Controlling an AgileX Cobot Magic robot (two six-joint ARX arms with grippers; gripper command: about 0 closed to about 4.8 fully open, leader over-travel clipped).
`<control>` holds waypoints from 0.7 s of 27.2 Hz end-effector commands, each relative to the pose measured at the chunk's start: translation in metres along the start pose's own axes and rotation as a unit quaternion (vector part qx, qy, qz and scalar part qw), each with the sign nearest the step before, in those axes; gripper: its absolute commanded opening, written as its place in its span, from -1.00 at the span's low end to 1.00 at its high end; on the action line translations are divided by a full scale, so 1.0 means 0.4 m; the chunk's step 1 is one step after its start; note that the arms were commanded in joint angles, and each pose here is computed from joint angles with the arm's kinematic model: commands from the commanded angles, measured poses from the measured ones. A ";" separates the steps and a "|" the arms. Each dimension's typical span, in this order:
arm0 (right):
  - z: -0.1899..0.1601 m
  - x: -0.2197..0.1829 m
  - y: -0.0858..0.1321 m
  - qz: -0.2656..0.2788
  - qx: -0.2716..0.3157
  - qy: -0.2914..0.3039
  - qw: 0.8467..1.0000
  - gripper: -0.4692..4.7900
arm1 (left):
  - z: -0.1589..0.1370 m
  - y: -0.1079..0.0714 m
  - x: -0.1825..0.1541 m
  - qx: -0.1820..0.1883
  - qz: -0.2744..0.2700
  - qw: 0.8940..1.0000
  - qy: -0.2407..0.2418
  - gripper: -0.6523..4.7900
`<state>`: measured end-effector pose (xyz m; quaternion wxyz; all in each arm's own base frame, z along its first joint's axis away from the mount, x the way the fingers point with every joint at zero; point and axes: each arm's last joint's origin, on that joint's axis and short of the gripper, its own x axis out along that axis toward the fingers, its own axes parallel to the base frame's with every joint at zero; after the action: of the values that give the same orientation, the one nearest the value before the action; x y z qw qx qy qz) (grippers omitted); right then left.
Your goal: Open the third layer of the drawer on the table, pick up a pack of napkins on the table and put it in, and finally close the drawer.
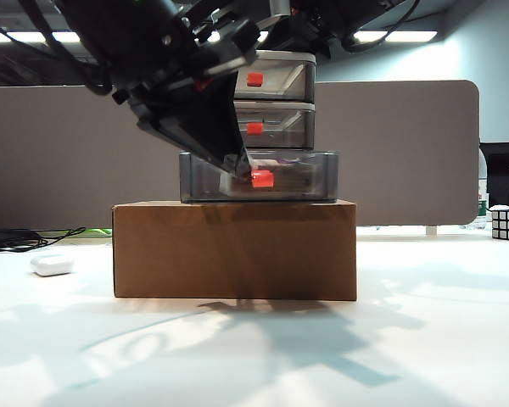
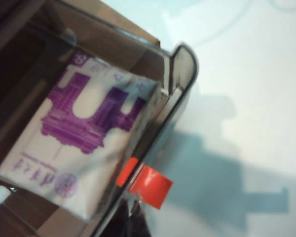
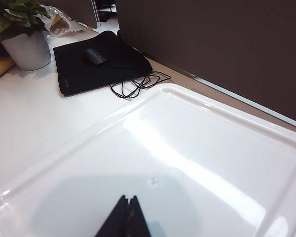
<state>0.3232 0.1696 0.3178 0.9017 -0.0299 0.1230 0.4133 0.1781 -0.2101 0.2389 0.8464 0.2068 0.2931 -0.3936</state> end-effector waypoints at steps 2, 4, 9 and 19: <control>-0.031 0.005 0.001 0.003 0.021 0.045 0.999 -0.84 | -0.011 0.005 0.017 0.003 0.036 0.999 -0.026 -0.78; -0.032 0.005 0.001 0.003 0.020 0.046 0.999 -0.84 | -0.013 0.008 0.026 0.006 0.055 0.998 -0.033 -0.78; -0.032 0.005 0.001 0.003 0.020 0.047 0.999 -0.84 | -0.003 0.040 0.046 -0.004 0.077 0.995 -0.062 -0.78; -0.033 0.005 0.002 0.003 0.019 0.049 0.999 -0.84 | 0.002 0.083 0.077 -0.007 0.112 0.990 -0.090 -0.78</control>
<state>0.3222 0.1691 0.3180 0.9009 -0.0347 0.1254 0.4140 0.2178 -0.2063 0.2214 0.9035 0.2017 0.2085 -0.3155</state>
